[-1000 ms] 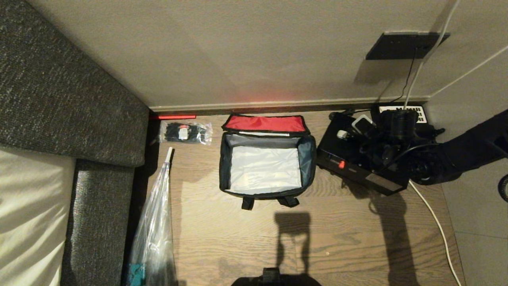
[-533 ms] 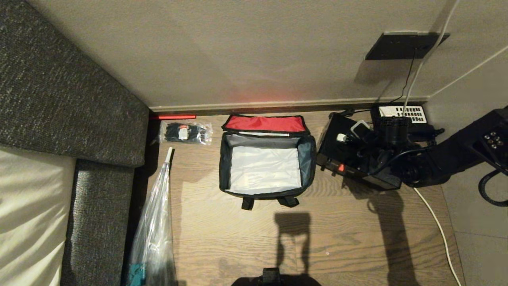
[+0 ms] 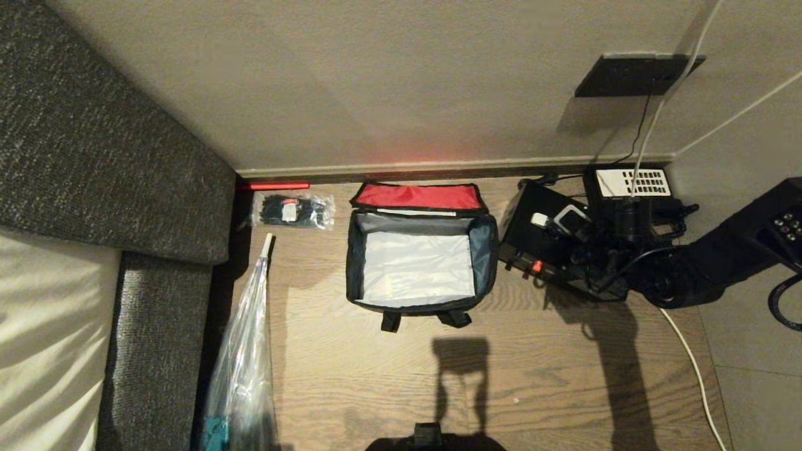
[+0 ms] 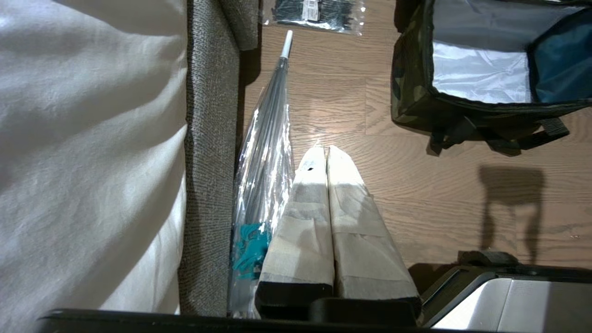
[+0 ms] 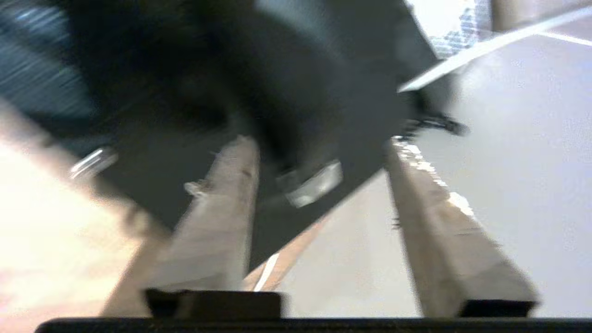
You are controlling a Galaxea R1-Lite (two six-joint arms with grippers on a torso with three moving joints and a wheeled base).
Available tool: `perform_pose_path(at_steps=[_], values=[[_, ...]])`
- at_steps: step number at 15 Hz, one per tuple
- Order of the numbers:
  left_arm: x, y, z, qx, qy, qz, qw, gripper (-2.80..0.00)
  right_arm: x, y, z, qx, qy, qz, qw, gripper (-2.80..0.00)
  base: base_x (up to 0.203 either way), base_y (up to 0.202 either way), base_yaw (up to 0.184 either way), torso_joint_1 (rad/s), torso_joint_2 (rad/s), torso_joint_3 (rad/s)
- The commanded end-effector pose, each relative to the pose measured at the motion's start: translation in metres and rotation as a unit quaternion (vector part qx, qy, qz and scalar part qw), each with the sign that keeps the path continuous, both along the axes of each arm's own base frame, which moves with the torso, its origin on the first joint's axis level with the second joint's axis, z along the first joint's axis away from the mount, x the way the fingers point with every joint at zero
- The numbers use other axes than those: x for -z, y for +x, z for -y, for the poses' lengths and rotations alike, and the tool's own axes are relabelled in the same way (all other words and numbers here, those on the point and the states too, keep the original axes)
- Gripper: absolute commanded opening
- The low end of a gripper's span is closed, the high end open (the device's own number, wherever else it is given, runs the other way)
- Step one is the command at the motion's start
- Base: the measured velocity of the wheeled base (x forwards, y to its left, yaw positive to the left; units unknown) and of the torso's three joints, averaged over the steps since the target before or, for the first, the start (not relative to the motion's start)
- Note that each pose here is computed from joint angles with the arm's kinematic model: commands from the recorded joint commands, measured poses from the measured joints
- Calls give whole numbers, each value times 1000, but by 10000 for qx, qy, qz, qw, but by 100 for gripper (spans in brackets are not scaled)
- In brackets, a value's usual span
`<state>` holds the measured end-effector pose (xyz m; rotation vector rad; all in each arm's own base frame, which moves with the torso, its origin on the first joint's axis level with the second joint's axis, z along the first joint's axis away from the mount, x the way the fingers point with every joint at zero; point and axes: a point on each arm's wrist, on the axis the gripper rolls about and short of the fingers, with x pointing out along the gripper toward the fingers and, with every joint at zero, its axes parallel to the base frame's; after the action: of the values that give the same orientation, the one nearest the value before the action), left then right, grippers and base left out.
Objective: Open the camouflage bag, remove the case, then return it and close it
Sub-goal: Release the handle, then grip the handle again
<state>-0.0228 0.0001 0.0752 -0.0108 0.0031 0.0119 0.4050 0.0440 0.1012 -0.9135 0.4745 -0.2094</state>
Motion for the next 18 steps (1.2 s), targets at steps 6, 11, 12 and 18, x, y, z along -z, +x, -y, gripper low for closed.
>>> perform_pose_path(at_steps=[6,11,12,18], values=[[1,0,0,-3,0,-7,10000,-280,-65,-83,9,-302,159,117,9993,0,0,0,0,0,0,0],[1,0,0,-10,-5,-7,10000,-280,-121,-185,23,-279,454,493,9974,-280,0,0,0,0,0,0],[1,0,0,-2,-7,-7,10000,-280,-125,-211,27,-264,501,505,9971,-280,0,0,0,0,0,0],[1,0,0,-2,0,-7,10000,-280,-89,-361,48,-75,1070,1015,9890,-280,0,0,0,0,0,0]])
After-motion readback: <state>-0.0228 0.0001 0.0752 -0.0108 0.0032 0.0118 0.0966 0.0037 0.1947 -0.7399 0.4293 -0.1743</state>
